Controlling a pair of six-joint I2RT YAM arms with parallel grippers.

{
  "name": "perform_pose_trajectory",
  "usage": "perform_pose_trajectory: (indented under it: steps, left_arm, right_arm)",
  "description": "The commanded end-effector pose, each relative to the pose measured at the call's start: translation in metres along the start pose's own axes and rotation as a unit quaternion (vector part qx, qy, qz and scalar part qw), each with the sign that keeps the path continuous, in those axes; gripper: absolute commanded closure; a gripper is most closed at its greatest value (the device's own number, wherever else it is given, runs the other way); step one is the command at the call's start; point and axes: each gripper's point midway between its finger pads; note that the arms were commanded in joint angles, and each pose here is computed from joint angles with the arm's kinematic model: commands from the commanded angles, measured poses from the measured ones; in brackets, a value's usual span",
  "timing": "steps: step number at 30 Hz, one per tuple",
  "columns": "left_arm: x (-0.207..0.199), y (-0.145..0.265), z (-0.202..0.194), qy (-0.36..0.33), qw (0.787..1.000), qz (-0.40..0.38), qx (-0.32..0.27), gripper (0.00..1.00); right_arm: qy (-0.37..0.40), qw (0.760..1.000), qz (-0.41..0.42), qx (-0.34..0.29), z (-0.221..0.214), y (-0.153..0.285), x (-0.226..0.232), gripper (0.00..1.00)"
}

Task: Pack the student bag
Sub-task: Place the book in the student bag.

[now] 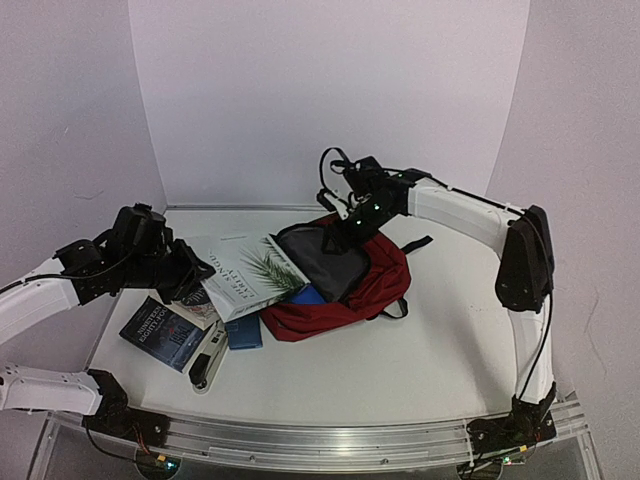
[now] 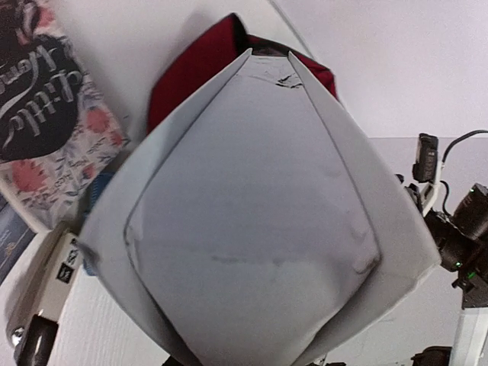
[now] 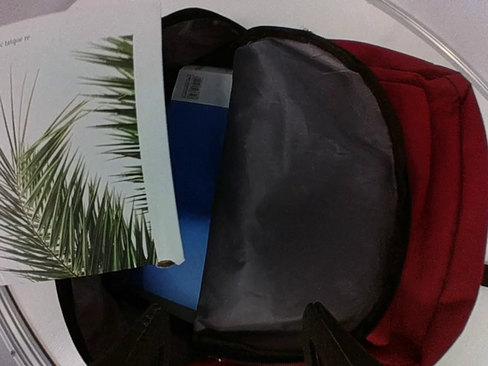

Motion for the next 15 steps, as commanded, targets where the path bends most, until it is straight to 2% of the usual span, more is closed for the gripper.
perform_pose_trajectory:
  steps: [1,7,15]
  left_arm:
    - [0.026,0.021,0.015,0.048,0.995,0.068,-0.049,1.00]
    - [0.037,0.035,0.020,0.066,0.992,0.082,-0.073,1.00]
    - [0.024,0.027,0.020,0.049,0.995,0.065,-0.065,1.00]
  right_arm:
    - [0.028,0.999,-0.024,-0.028,0.027,-0.023,0.012,0.41]
    - [0.053,0.998,-0.039,-0.007,0.018,-0.068,0.028,0.41]
    - [0.076,0.992,-0.096,0.024,-0.001,-0.116,0.007,0.41]
Point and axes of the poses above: each gripper's point midway between its finger pads, its own y axis back along the fingers, its own x axis along the line the jaws close on, z = x × y, and after that the axes turned 3 degrees about y, right-handed
